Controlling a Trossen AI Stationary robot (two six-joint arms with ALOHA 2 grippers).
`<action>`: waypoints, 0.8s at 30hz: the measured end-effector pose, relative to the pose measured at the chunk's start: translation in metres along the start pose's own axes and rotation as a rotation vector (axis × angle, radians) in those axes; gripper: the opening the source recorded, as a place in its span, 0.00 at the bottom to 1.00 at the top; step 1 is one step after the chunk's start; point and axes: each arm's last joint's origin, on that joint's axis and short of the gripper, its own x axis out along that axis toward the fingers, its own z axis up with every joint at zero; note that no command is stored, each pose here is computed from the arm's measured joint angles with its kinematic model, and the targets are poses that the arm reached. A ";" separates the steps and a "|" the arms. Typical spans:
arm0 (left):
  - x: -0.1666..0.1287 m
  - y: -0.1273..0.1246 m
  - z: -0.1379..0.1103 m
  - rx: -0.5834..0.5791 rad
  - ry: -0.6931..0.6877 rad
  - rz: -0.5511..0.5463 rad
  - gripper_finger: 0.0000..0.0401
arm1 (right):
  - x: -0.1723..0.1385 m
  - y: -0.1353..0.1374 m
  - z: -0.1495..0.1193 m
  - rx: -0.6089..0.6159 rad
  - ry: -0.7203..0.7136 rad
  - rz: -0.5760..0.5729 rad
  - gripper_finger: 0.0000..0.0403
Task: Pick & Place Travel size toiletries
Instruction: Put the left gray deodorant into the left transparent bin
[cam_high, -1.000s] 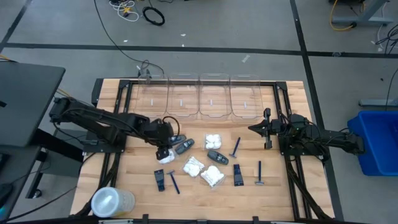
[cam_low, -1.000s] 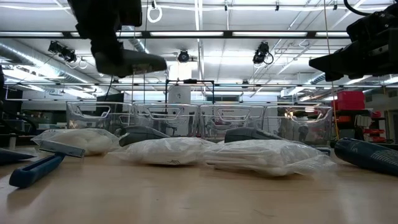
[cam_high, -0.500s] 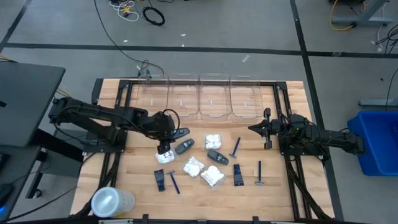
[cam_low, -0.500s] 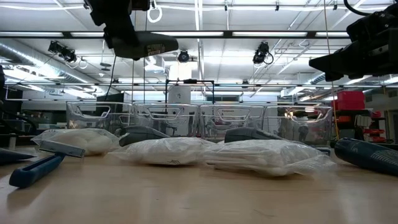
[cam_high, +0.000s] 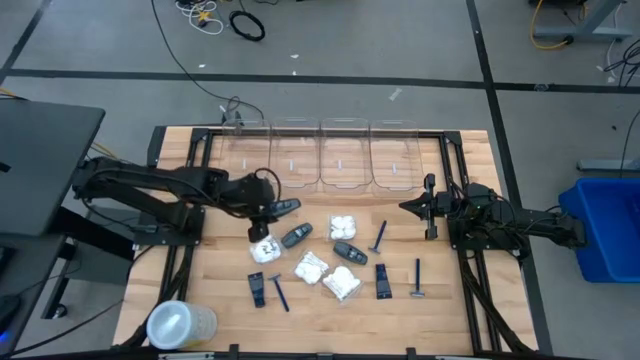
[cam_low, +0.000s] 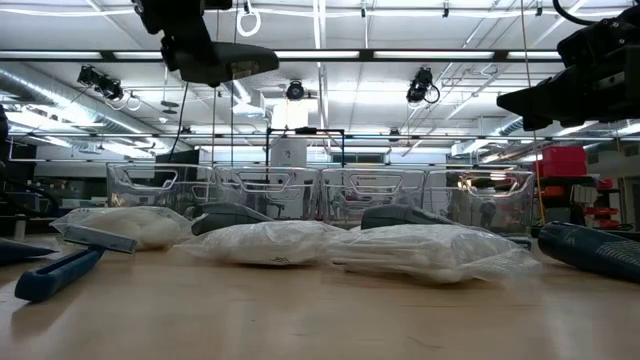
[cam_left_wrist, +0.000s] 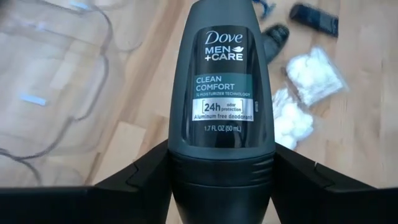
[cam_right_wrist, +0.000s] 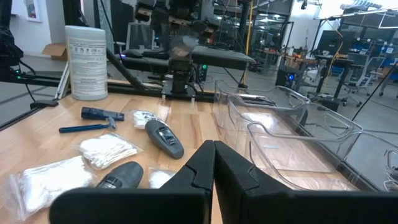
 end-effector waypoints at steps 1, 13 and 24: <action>-0.005 0.003 0.000 -0.006 -0.010 0.009 0.55 | 0.000 0.000 0.000 0.000 0.001 0.000 0.03; -0.036 0.026 -0.008 -0.052 -0.053 0.088 0.55 | 0.000 0.000 0.000 0.000 0.000 -0.001 0.03; -0.035 0.049 -0.004 -0.116 -0.044 0.166 0.55 | 0.000 0.000 0.000 0.000 0.000 0.000 0.03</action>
